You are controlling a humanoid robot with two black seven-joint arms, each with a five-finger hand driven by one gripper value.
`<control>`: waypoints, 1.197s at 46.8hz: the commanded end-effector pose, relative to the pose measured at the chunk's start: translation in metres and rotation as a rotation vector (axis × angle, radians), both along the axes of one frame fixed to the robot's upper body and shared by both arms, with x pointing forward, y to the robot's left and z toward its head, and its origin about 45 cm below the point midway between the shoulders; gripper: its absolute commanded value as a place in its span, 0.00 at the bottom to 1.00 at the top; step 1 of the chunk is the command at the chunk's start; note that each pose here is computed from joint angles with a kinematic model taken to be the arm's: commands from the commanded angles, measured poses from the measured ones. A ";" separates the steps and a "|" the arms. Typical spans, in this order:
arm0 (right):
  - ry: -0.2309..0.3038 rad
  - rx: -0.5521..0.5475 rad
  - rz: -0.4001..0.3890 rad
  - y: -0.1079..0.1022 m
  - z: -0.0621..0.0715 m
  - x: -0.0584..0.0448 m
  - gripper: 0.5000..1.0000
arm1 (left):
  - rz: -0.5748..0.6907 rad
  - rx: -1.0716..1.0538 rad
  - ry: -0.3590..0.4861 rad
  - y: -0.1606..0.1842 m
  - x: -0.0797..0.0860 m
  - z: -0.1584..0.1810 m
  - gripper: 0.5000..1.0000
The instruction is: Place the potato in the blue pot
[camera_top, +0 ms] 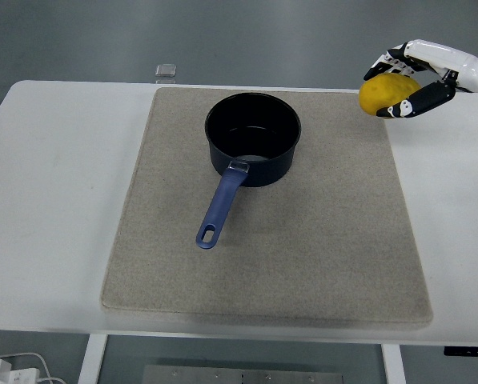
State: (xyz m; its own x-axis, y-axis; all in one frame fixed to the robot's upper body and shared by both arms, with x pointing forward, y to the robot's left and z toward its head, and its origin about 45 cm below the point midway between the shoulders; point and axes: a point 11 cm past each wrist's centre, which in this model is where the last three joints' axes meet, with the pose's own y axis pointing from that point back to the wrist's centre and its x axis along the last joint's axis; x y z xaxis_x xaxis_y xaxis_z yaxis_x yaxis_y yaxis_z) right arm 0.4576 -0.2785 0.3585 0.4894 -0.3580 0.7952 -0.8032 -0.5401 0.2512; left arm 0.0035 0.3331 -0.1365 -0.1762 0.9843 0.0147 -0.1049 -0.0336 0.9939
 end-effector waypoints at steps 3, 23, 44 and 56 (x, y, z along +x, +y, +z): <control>-0.003 0.005 0.009 0.006 0.002 0.001 0.00 | 0.000 0.000 0.000 0.000 0.000 0.000 1.00; 0.003 0.061 0.177 0.136 0.012 0.016 0.00 | 0.000 0.000 0.000 0.000 0.000 0.000 1.00; 0.035 0.031 0.201 0.195 -0.018 0.027 0.00 | 0.000 0.000 0.000 0.000 0.000 0.000 1.00; 0.091 0.006 0.150 0.196 -0.065 0.032 0.00 | 0.000 0.000 0.000 0.000 0.000 0.000 1.00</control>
State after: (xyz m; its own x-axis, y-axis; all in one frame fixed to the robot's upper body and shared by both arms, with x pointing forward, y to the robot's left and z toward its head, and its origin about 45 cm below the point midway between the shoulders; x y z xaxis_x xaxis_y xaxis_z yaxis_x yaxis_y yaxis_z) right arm 0.4891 -0.0851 0.3047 0.6006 -0.2770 0.7500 -0.6858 -0.6608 0.3051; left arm 0.0036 0.3331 -0.1365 -0.1763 0.9842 0.0147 -0.1050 -0.0337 0.9939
